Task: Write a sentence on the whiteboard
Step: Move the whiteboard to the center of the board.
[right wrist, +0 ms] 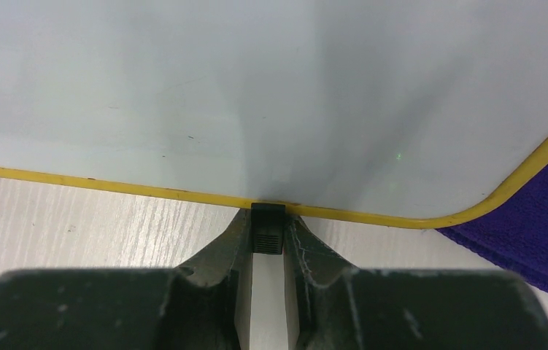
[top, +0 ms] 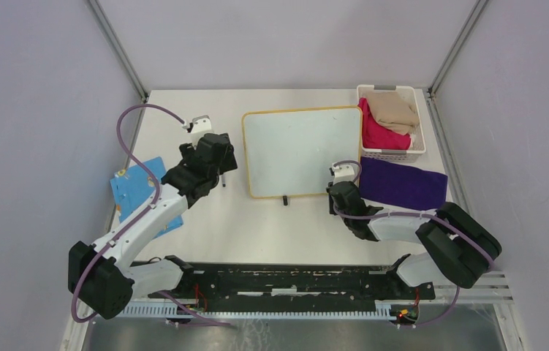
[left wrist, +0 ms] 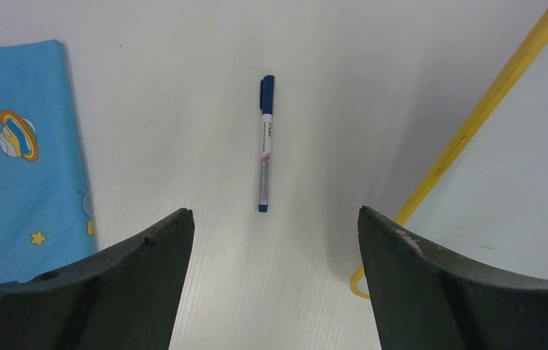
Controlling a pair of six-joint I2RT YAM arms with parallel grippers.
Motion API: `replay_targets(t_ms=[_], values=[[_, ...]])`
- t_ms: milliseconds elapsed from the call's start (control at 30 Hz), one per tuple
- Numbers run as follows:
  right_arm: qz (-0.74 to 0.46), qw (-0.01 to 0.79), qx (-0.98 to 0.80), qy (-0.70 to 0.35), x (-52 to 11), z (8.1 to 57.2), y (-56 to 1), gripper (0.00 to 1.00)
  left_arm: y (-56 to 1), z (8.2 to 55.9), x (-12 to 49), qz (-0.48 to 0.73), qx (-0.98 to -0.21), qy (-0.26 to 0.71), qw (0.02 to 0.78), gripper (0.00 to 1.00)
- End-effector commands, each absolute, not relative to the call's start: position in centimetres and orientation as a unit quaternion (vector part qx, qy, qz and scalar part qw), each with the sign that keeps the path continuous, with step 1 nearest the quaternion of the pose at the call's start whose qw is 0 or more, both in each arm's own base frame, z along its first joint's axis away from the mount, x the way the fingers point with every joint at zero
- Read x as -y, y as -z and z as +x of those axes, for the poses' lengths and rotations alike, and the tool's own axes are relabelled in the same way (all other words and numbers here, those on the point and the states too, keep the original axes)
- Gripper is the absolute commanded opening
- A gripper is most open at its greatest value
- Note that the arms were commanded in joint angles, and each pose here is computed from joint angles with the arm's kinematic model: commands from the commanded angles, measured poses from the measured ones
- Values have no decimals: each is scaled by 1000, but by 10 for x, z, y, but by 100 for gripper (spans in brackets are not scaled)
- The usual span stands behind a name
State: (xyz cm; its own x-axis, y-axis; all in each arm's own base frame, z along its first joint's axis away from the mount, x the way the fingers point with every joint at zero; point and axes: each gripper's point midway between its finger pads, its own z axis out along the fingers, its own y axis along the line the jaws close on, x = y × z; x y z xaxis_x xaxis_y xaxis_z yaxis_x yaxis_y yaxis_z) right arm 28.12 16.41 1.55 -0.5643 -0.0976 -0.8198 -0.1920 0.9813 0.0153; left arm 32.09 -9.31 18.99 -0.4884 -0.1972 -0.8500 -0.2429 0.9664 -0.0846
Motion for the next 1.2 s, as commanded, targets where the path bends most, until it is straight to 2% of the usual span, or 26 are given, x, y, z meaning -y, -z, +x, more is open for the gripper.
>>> replay_targets(t_ms=[0,567,767,1000,1167], values=[[-99,409,-905,-63,-169,257,5,8,-202,322,88,-121,-851,-39,509,89],[-107,447,-885,-68,-160,254,-29,60,-205,319,85,-124,-847,-52,515,89],[-123,469,-871,-83,-153,244,-56,66,-205,317,77,-139,-841,-71,518,89],[-122,548,-820,-113,-151,247,-116,67,-199,326,76,-157,-849,-92,496,94],[-104,582,-792,-153,-161,251,-147,68,-171,346,64,-188,-876,-36,442,92]])
